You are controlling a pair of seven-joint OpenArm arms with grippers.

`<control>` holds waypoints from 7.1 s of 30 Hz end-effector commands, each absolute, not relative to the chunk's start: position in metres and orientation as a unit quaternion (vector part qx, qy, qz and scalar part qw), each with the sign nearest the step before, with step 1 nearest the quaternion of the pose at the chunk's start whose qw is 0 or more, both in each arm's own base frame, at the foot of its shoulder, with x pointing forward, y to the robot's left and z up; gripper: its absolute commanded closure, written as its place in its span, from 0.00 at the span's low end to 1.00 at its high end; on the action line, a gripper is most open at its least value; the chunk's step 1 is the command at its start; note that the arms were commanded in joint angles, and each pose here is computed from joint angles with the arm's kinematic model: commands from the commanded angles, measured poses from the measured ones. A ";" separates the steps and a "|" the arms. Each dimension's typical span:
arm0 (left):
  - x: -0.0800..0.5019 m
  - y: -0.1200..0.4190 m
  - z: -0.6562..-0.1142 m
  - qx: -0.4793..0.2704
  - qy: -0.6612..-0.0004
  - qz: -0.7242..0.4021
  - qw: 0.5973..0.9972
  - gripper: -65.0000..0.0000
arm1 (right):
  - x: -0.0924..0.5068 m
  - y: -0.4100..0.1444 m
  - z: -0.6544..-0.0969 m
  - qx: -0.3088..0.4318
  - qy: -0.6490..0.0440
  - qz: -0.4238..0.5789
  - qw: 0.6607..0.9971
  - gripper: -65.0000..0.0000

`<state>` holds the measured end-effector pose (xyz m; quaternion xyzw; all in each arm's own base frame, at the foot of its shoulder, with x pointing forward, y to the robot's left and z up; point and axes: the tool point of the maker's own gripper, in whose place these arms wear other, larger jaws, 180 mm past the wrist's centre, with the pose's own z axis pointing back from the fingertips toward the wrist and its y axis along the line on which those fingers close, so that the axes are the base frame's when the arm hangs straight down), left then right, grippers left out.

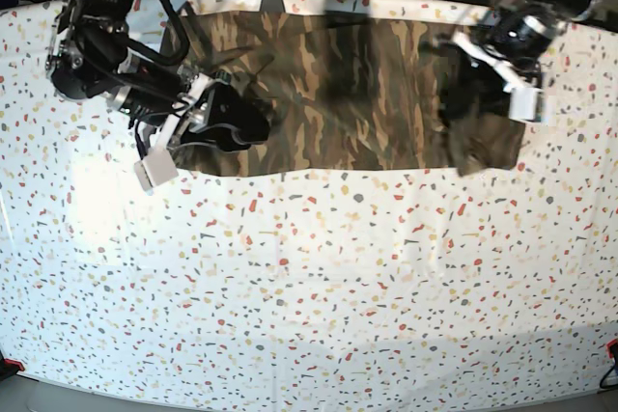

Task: Fold the T-shirt properly
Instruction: 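Grasp the opposite side edge with the left gripper and fold it inward, then grasp the folded strip's end with the right gripper, then lift and fold the strip end over toward the left gripper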

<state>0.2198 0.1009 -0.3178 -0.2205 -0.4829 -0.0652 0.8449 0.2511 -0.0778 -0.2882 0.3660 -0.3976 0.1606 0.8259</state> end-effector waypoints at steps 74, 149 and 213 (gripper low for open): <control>0.252 0.133 -0.337 -0.014 -0.516 -0.107 0.850 0.59 | 0.251 -0.245 -0.403 0.235 -0.188 0.076 0.951 0.55; 0.214 0.128 -0.437 -0.077 -0.431 -0.091 0.895 0.59 | 0.236 -0.203 -0.319 0.375 -0.235 0.146 0.885 1.00; 0.243 0.159 -0.394 0.026 -0.446 -0.174 0.878 0.59 | 0.287 0.081 -0.215 0.473 -0.444 0.286 0.705 0.63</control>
